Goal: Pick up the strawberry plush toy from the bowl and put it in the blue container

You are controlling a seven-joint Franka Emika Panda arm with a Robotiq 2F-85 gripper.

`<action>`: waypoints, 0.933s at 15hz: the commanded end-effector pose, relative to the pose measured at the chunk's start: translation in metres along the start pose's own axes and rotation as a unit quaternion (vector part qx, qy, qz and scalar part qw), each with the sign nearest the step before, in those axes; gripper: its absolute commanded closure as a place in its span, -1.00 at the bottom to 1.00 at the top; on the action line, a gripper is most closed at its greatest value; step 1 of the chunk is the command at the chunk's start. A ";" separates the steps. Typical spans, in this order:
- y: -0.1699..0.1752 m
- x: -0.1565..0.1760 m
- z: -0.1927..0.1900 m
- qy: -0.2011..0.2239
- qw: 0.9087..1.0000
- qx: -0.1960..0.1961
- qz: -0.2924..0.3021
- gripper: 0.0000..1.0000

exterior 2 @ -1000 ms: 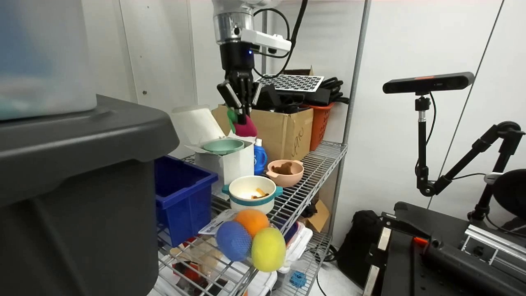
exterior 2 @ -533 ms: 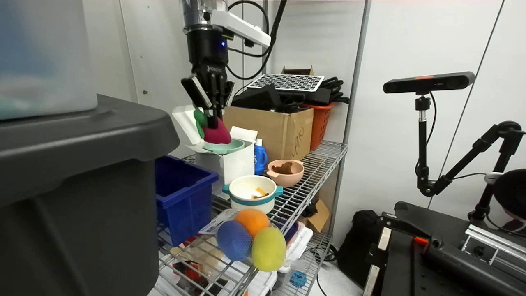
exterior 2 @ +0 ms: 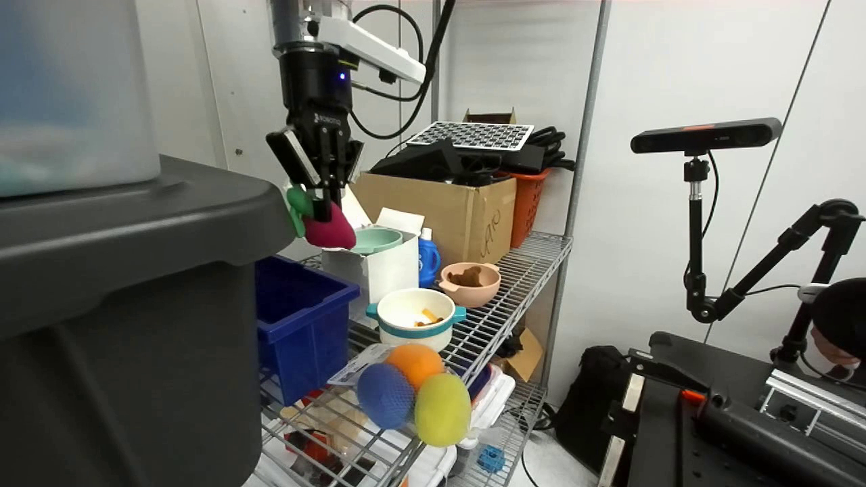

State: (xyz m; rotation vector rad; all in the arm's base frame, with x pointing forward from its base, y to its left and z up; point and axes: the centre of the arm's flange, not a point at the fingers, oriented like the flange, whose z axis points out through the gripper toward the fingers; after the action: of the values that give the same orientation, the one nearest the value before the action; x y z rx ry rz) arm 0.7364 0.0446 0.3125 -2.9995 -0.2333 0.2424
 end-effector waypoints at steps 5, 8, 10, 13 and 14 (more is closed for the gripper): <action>0.002 0.022 0.003 -0.005 1.000 0.013 0.018 -0.48; 0.005 0.023 0.006 -0.004 1.000 0.013 0.021 -0.91; 0.007 0.023 0.004 -0.003 1.000 0.013 0.023 -1.00; 0.018 0.012 -0.002 -0.005 0.999 0.013 0.029 -1.00; 0.028 0.006 -0.003 -0.009 0.999 0.010 0.032 -1.00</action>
State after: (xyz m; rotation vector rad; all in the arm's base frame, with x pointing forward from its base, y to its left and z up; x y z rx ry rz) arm 0.7492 0.0371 0.2998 -3.0036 -0.1760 0.2335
